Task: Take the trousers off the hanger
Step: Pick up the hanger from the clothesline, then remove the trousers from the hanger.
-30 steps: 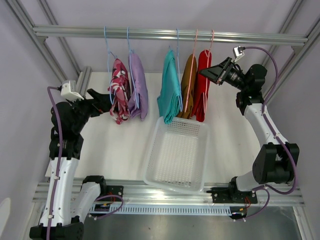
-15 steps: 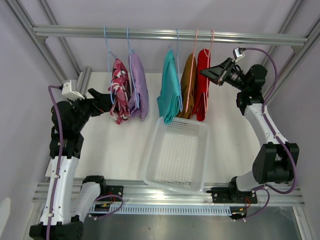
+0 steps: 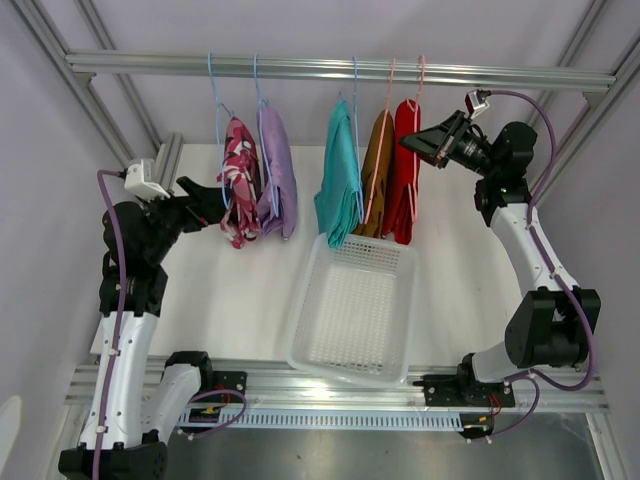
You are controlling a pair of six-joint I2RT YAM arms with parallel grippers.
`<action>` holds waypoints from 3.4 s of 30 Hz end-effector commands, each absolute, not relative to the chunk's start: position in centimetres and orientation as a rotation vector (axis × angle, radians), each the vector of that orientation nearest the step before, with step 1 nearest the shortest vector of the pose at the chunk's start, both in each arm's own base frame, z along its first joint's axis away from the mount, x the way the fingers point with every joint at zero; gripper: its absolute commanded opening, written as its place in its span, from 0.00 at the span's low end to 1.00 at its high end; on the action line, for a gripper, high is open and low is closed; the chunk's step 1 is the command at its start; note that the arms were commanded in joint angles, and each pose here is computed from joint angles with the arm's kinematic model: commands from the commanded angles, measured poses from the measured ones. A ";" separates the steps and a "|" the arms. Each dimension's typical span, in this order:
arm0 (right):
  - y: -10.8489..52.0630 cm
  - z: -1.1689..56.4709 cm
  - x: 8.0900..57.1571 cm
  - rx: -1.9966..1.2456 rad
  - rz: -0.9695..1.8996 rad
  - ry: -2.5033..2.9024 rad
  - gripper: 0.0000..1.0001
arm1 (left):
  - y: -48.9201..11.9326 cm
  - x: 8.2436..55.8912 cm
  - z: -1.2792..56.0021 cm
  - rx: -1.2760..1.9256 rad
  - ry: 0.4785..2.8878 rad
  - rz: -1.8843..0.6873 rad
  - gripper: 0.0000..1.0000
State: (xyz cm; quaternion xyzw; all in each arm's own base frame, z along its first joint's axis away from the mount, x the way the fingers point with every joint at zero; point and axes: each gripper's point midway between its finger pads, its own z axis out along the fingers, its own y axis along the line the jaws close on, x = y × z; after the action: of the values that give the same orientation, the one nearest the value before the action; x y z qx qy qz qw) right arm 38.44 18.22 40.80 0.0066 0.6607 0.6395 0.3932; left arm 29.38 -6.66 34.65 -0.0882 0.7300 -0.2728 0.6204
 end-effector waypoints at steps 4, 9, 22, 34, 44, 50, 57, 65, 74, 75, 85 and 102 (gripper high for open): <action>18.3 50.8 33.2 -0.245 1.537 1.394 0.00 | -7.3 29.3 35.2 -0.174 1.658 -0.658 0.99; 18.2 51.5 32.3 -0.239 1.521 1.375 0.00 | -7.4 29.2 35.2 -0.171 1.659 -0.664 0.99; 18.0 53.8 30.6 -0.262 1.501 1.331 0.00 | -7.7 29.0 35.6 -0.145 1.650 -0.661 1.00; 17.3 54.7 28.1 -0.245 1.391 1.331 0.00 | -9.6 26.9 36.9 -0.035 1.626 -0.575 0.99; 17.0 53.0 27.5 -0.231 1.362 1.356 0.00 | -9.3 24.1 39.0 0.006 1.575 -0.434 0.99; 16.8 53.2 27.4 -0.228 1.357 1.354 0.00 | -10.6 21.2 38.2 0.063 1.564 -0.573 0.99; 16.4 53.2 27.1 -0.182 1.346 1.355 0.00 | -11.9 17.1 41.0 0.145 1.455 -0.746 0.99; 16.0 53.5 26.4 -0.162 1.310 1.350 0.00 | -15.0 19.0 41.9 0.231 1.537 -0.760 0.99; 15.5 53.0 26.4 -0.132 1.271 1.397 0.00 | -22.1 20.8 41.8 0.340 1.590 -0.656 0.99; 15.5 53.1 26.1 -0.133 1.267 1.395 0.00 | -23.3 20.9 41.2 0.362 1.597 -0.647 0.99; 14.9 53.4 24.2 -0.033 1.266 1.453 0.00 | -29.6 19.5 40.0 0.440 1.405 -0.575 0.99; 15.2 55.8 21.1 0.028 1.372 1.484 0.00 | -38.4 18.5 41.8 0.407 1.186 -0.582 0.99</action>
State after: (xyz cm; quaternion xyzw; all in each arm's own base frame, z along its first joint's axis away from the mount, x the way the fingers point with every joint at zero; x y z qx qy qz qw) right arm 24.66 14.97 49.79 0.0950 0.6850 0.5583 0.4584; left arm 18.12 -38.80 36.80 0.2509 0.5872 -0.2482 0.7284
